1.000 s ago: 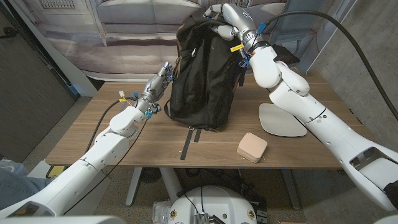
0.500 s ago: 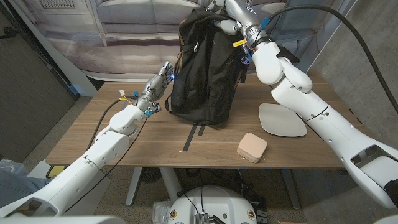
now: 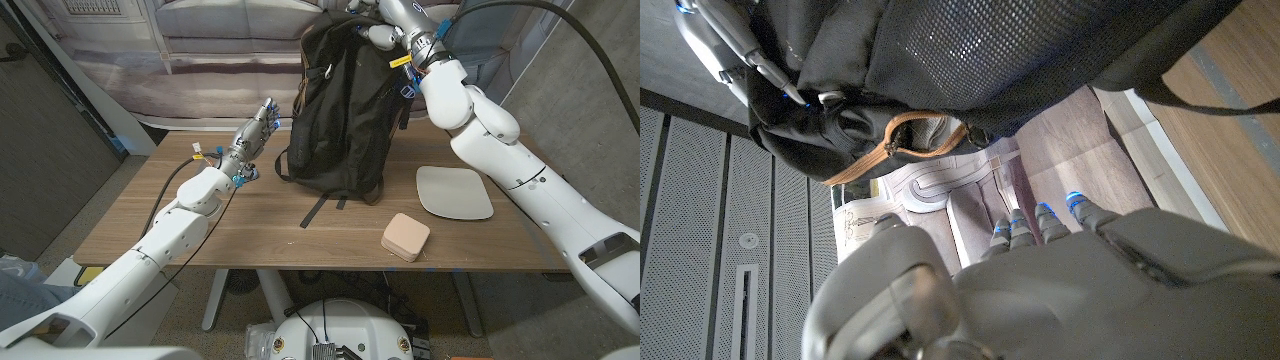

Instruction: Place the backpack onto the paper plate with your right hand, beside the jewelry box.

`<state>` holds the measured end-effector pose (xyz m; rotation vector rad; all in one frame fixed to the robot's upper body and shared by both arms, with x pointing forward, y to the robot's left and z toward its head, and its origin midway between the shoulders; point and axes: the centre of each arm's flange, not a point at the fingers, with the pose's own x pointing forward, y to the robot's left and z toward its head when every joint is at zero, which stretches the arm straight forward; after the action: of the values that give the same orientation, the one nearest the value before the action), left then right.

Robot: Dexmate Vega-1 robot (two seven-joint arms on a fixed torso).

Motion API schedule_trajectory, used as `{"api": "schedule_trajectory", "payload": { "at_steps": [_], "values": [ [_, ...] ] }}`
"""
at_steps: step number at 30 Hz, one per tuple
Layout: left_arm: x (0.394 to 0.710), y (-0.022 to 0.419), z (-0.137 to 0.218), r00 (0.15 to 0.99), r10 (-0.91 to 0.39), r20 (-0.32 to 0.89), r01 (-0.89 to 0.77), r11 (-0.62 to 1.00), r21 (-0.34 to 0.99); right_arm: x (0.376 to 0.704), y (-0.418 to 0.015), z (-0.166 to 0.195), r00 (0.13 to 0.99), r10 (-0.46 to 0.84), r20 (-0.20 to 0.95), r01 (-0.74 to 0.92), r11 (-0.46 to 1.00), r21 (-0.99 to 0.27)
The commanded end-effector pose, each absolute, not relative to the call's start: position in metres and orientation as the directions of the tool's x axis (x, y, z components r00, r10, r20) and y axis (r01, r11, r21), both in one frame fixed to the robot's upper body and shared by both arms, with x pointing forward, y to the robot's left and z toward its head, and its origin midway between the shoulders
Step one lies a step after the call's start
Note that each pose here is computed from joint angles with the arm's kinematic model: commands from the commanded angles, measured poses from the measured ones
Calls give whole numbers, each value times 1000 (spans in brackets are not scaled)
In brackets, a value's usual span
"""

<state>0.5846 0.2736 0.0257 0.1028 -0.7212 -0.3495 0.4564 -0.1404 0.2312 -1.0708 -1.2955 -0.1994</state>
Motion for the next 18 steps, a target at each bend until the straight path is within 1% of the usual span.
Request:
{"api": "schedule_trajectory", "payload": {
  "at_steps": [1,18],
  "values": [
    [590,277,27,700,-347,625,279,937,208,450,-156,236,347,400,848,688,506,-520],
    [596,278,29,702,-347,622,281,937,207,431,-181,248,369,351,861,716,483,-504]
  ]
}}
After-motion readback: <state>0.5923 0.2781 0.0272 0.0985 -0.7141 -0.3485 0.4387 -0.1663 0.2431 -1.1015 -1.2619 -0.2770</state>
